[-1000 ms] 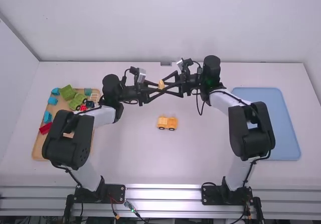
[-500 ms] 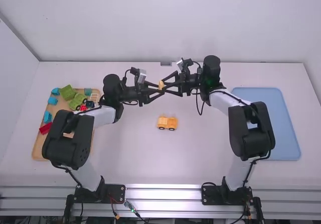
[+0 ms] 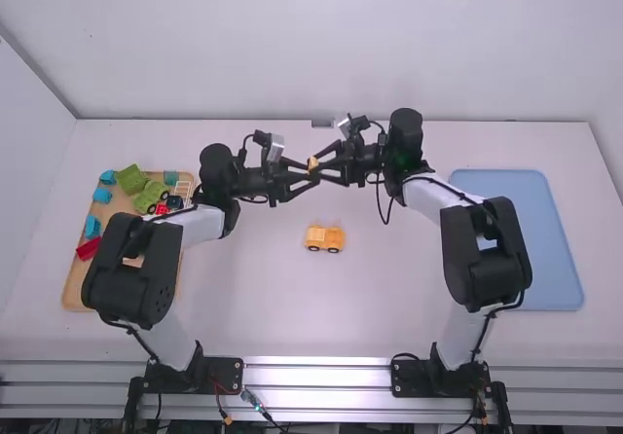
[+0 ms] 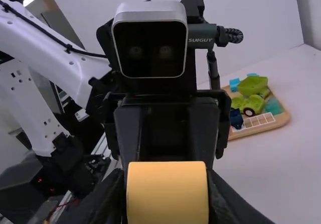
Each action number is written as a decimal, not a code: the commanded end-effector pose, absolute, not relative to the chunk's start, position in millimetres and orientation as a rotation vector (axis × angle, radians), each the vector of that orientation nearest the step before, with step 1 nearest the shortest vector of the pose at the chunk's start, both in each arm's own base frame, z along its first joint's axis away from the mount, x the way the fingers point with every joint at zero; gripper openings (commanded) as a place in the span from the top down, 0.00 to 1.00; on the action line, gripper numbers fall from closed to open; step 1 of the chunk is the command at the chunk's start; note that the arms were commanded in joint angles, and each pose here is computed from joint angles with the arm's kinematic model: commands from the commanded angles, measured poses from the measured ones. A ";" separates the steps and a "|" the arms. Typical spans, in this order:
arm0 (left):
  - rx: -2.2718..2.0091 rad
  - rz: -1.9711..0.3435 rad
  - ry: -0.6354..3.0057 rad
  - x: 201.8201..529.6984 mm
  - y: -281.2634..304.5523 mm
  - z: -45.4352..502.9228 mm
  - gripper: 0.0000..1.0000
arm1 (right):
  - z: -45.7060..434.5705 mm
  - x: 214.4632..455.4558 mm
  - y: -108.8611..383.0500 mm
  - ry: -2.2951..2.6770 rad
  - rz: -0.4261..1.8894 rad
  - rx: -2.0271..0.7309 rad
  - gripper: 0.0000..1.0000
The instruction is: Assemble lego blocks to make yellow taxi
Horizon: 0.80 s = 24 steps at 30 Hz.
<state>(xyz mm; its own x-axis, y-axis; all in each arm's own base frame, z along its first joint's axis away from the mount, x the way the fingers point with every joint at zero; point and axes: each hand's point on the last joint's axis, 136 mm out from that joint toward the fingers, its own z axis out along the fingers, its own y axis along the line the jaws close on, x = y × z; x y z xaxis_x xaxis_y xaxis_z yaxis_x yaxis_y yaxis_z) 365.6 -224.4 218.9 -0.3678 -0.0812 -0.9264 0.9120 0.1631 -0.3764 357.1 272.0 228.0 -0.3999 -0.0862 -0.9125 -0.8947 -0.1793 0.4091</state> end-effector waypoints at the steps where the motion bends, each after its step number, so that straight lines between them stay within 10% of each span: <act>1: 0.846 -1.361 1.509 365.1 -226.8 222.4 0.91 | 232.6 356.7 270.8 1.428 1.648 -1.189 0.70; 8: 0.843 -1.363 1.514 365.3 -226.6 221.7 0.71 | 232.2 361.2 271.1 1.425 1.617 -1.177 0.83; 11: 0.827 -1.367 1.533 366.8 -226.5 219.2 0.01 | 229.0 373.6 271.5 1.474 1.578 -1.106 0.82; 24: 0.484 -1.240 1.793 409.5 -207.2 180.4 0.01 | 157.2 454.4 212.5 2.018 0.919 -0.631 0.85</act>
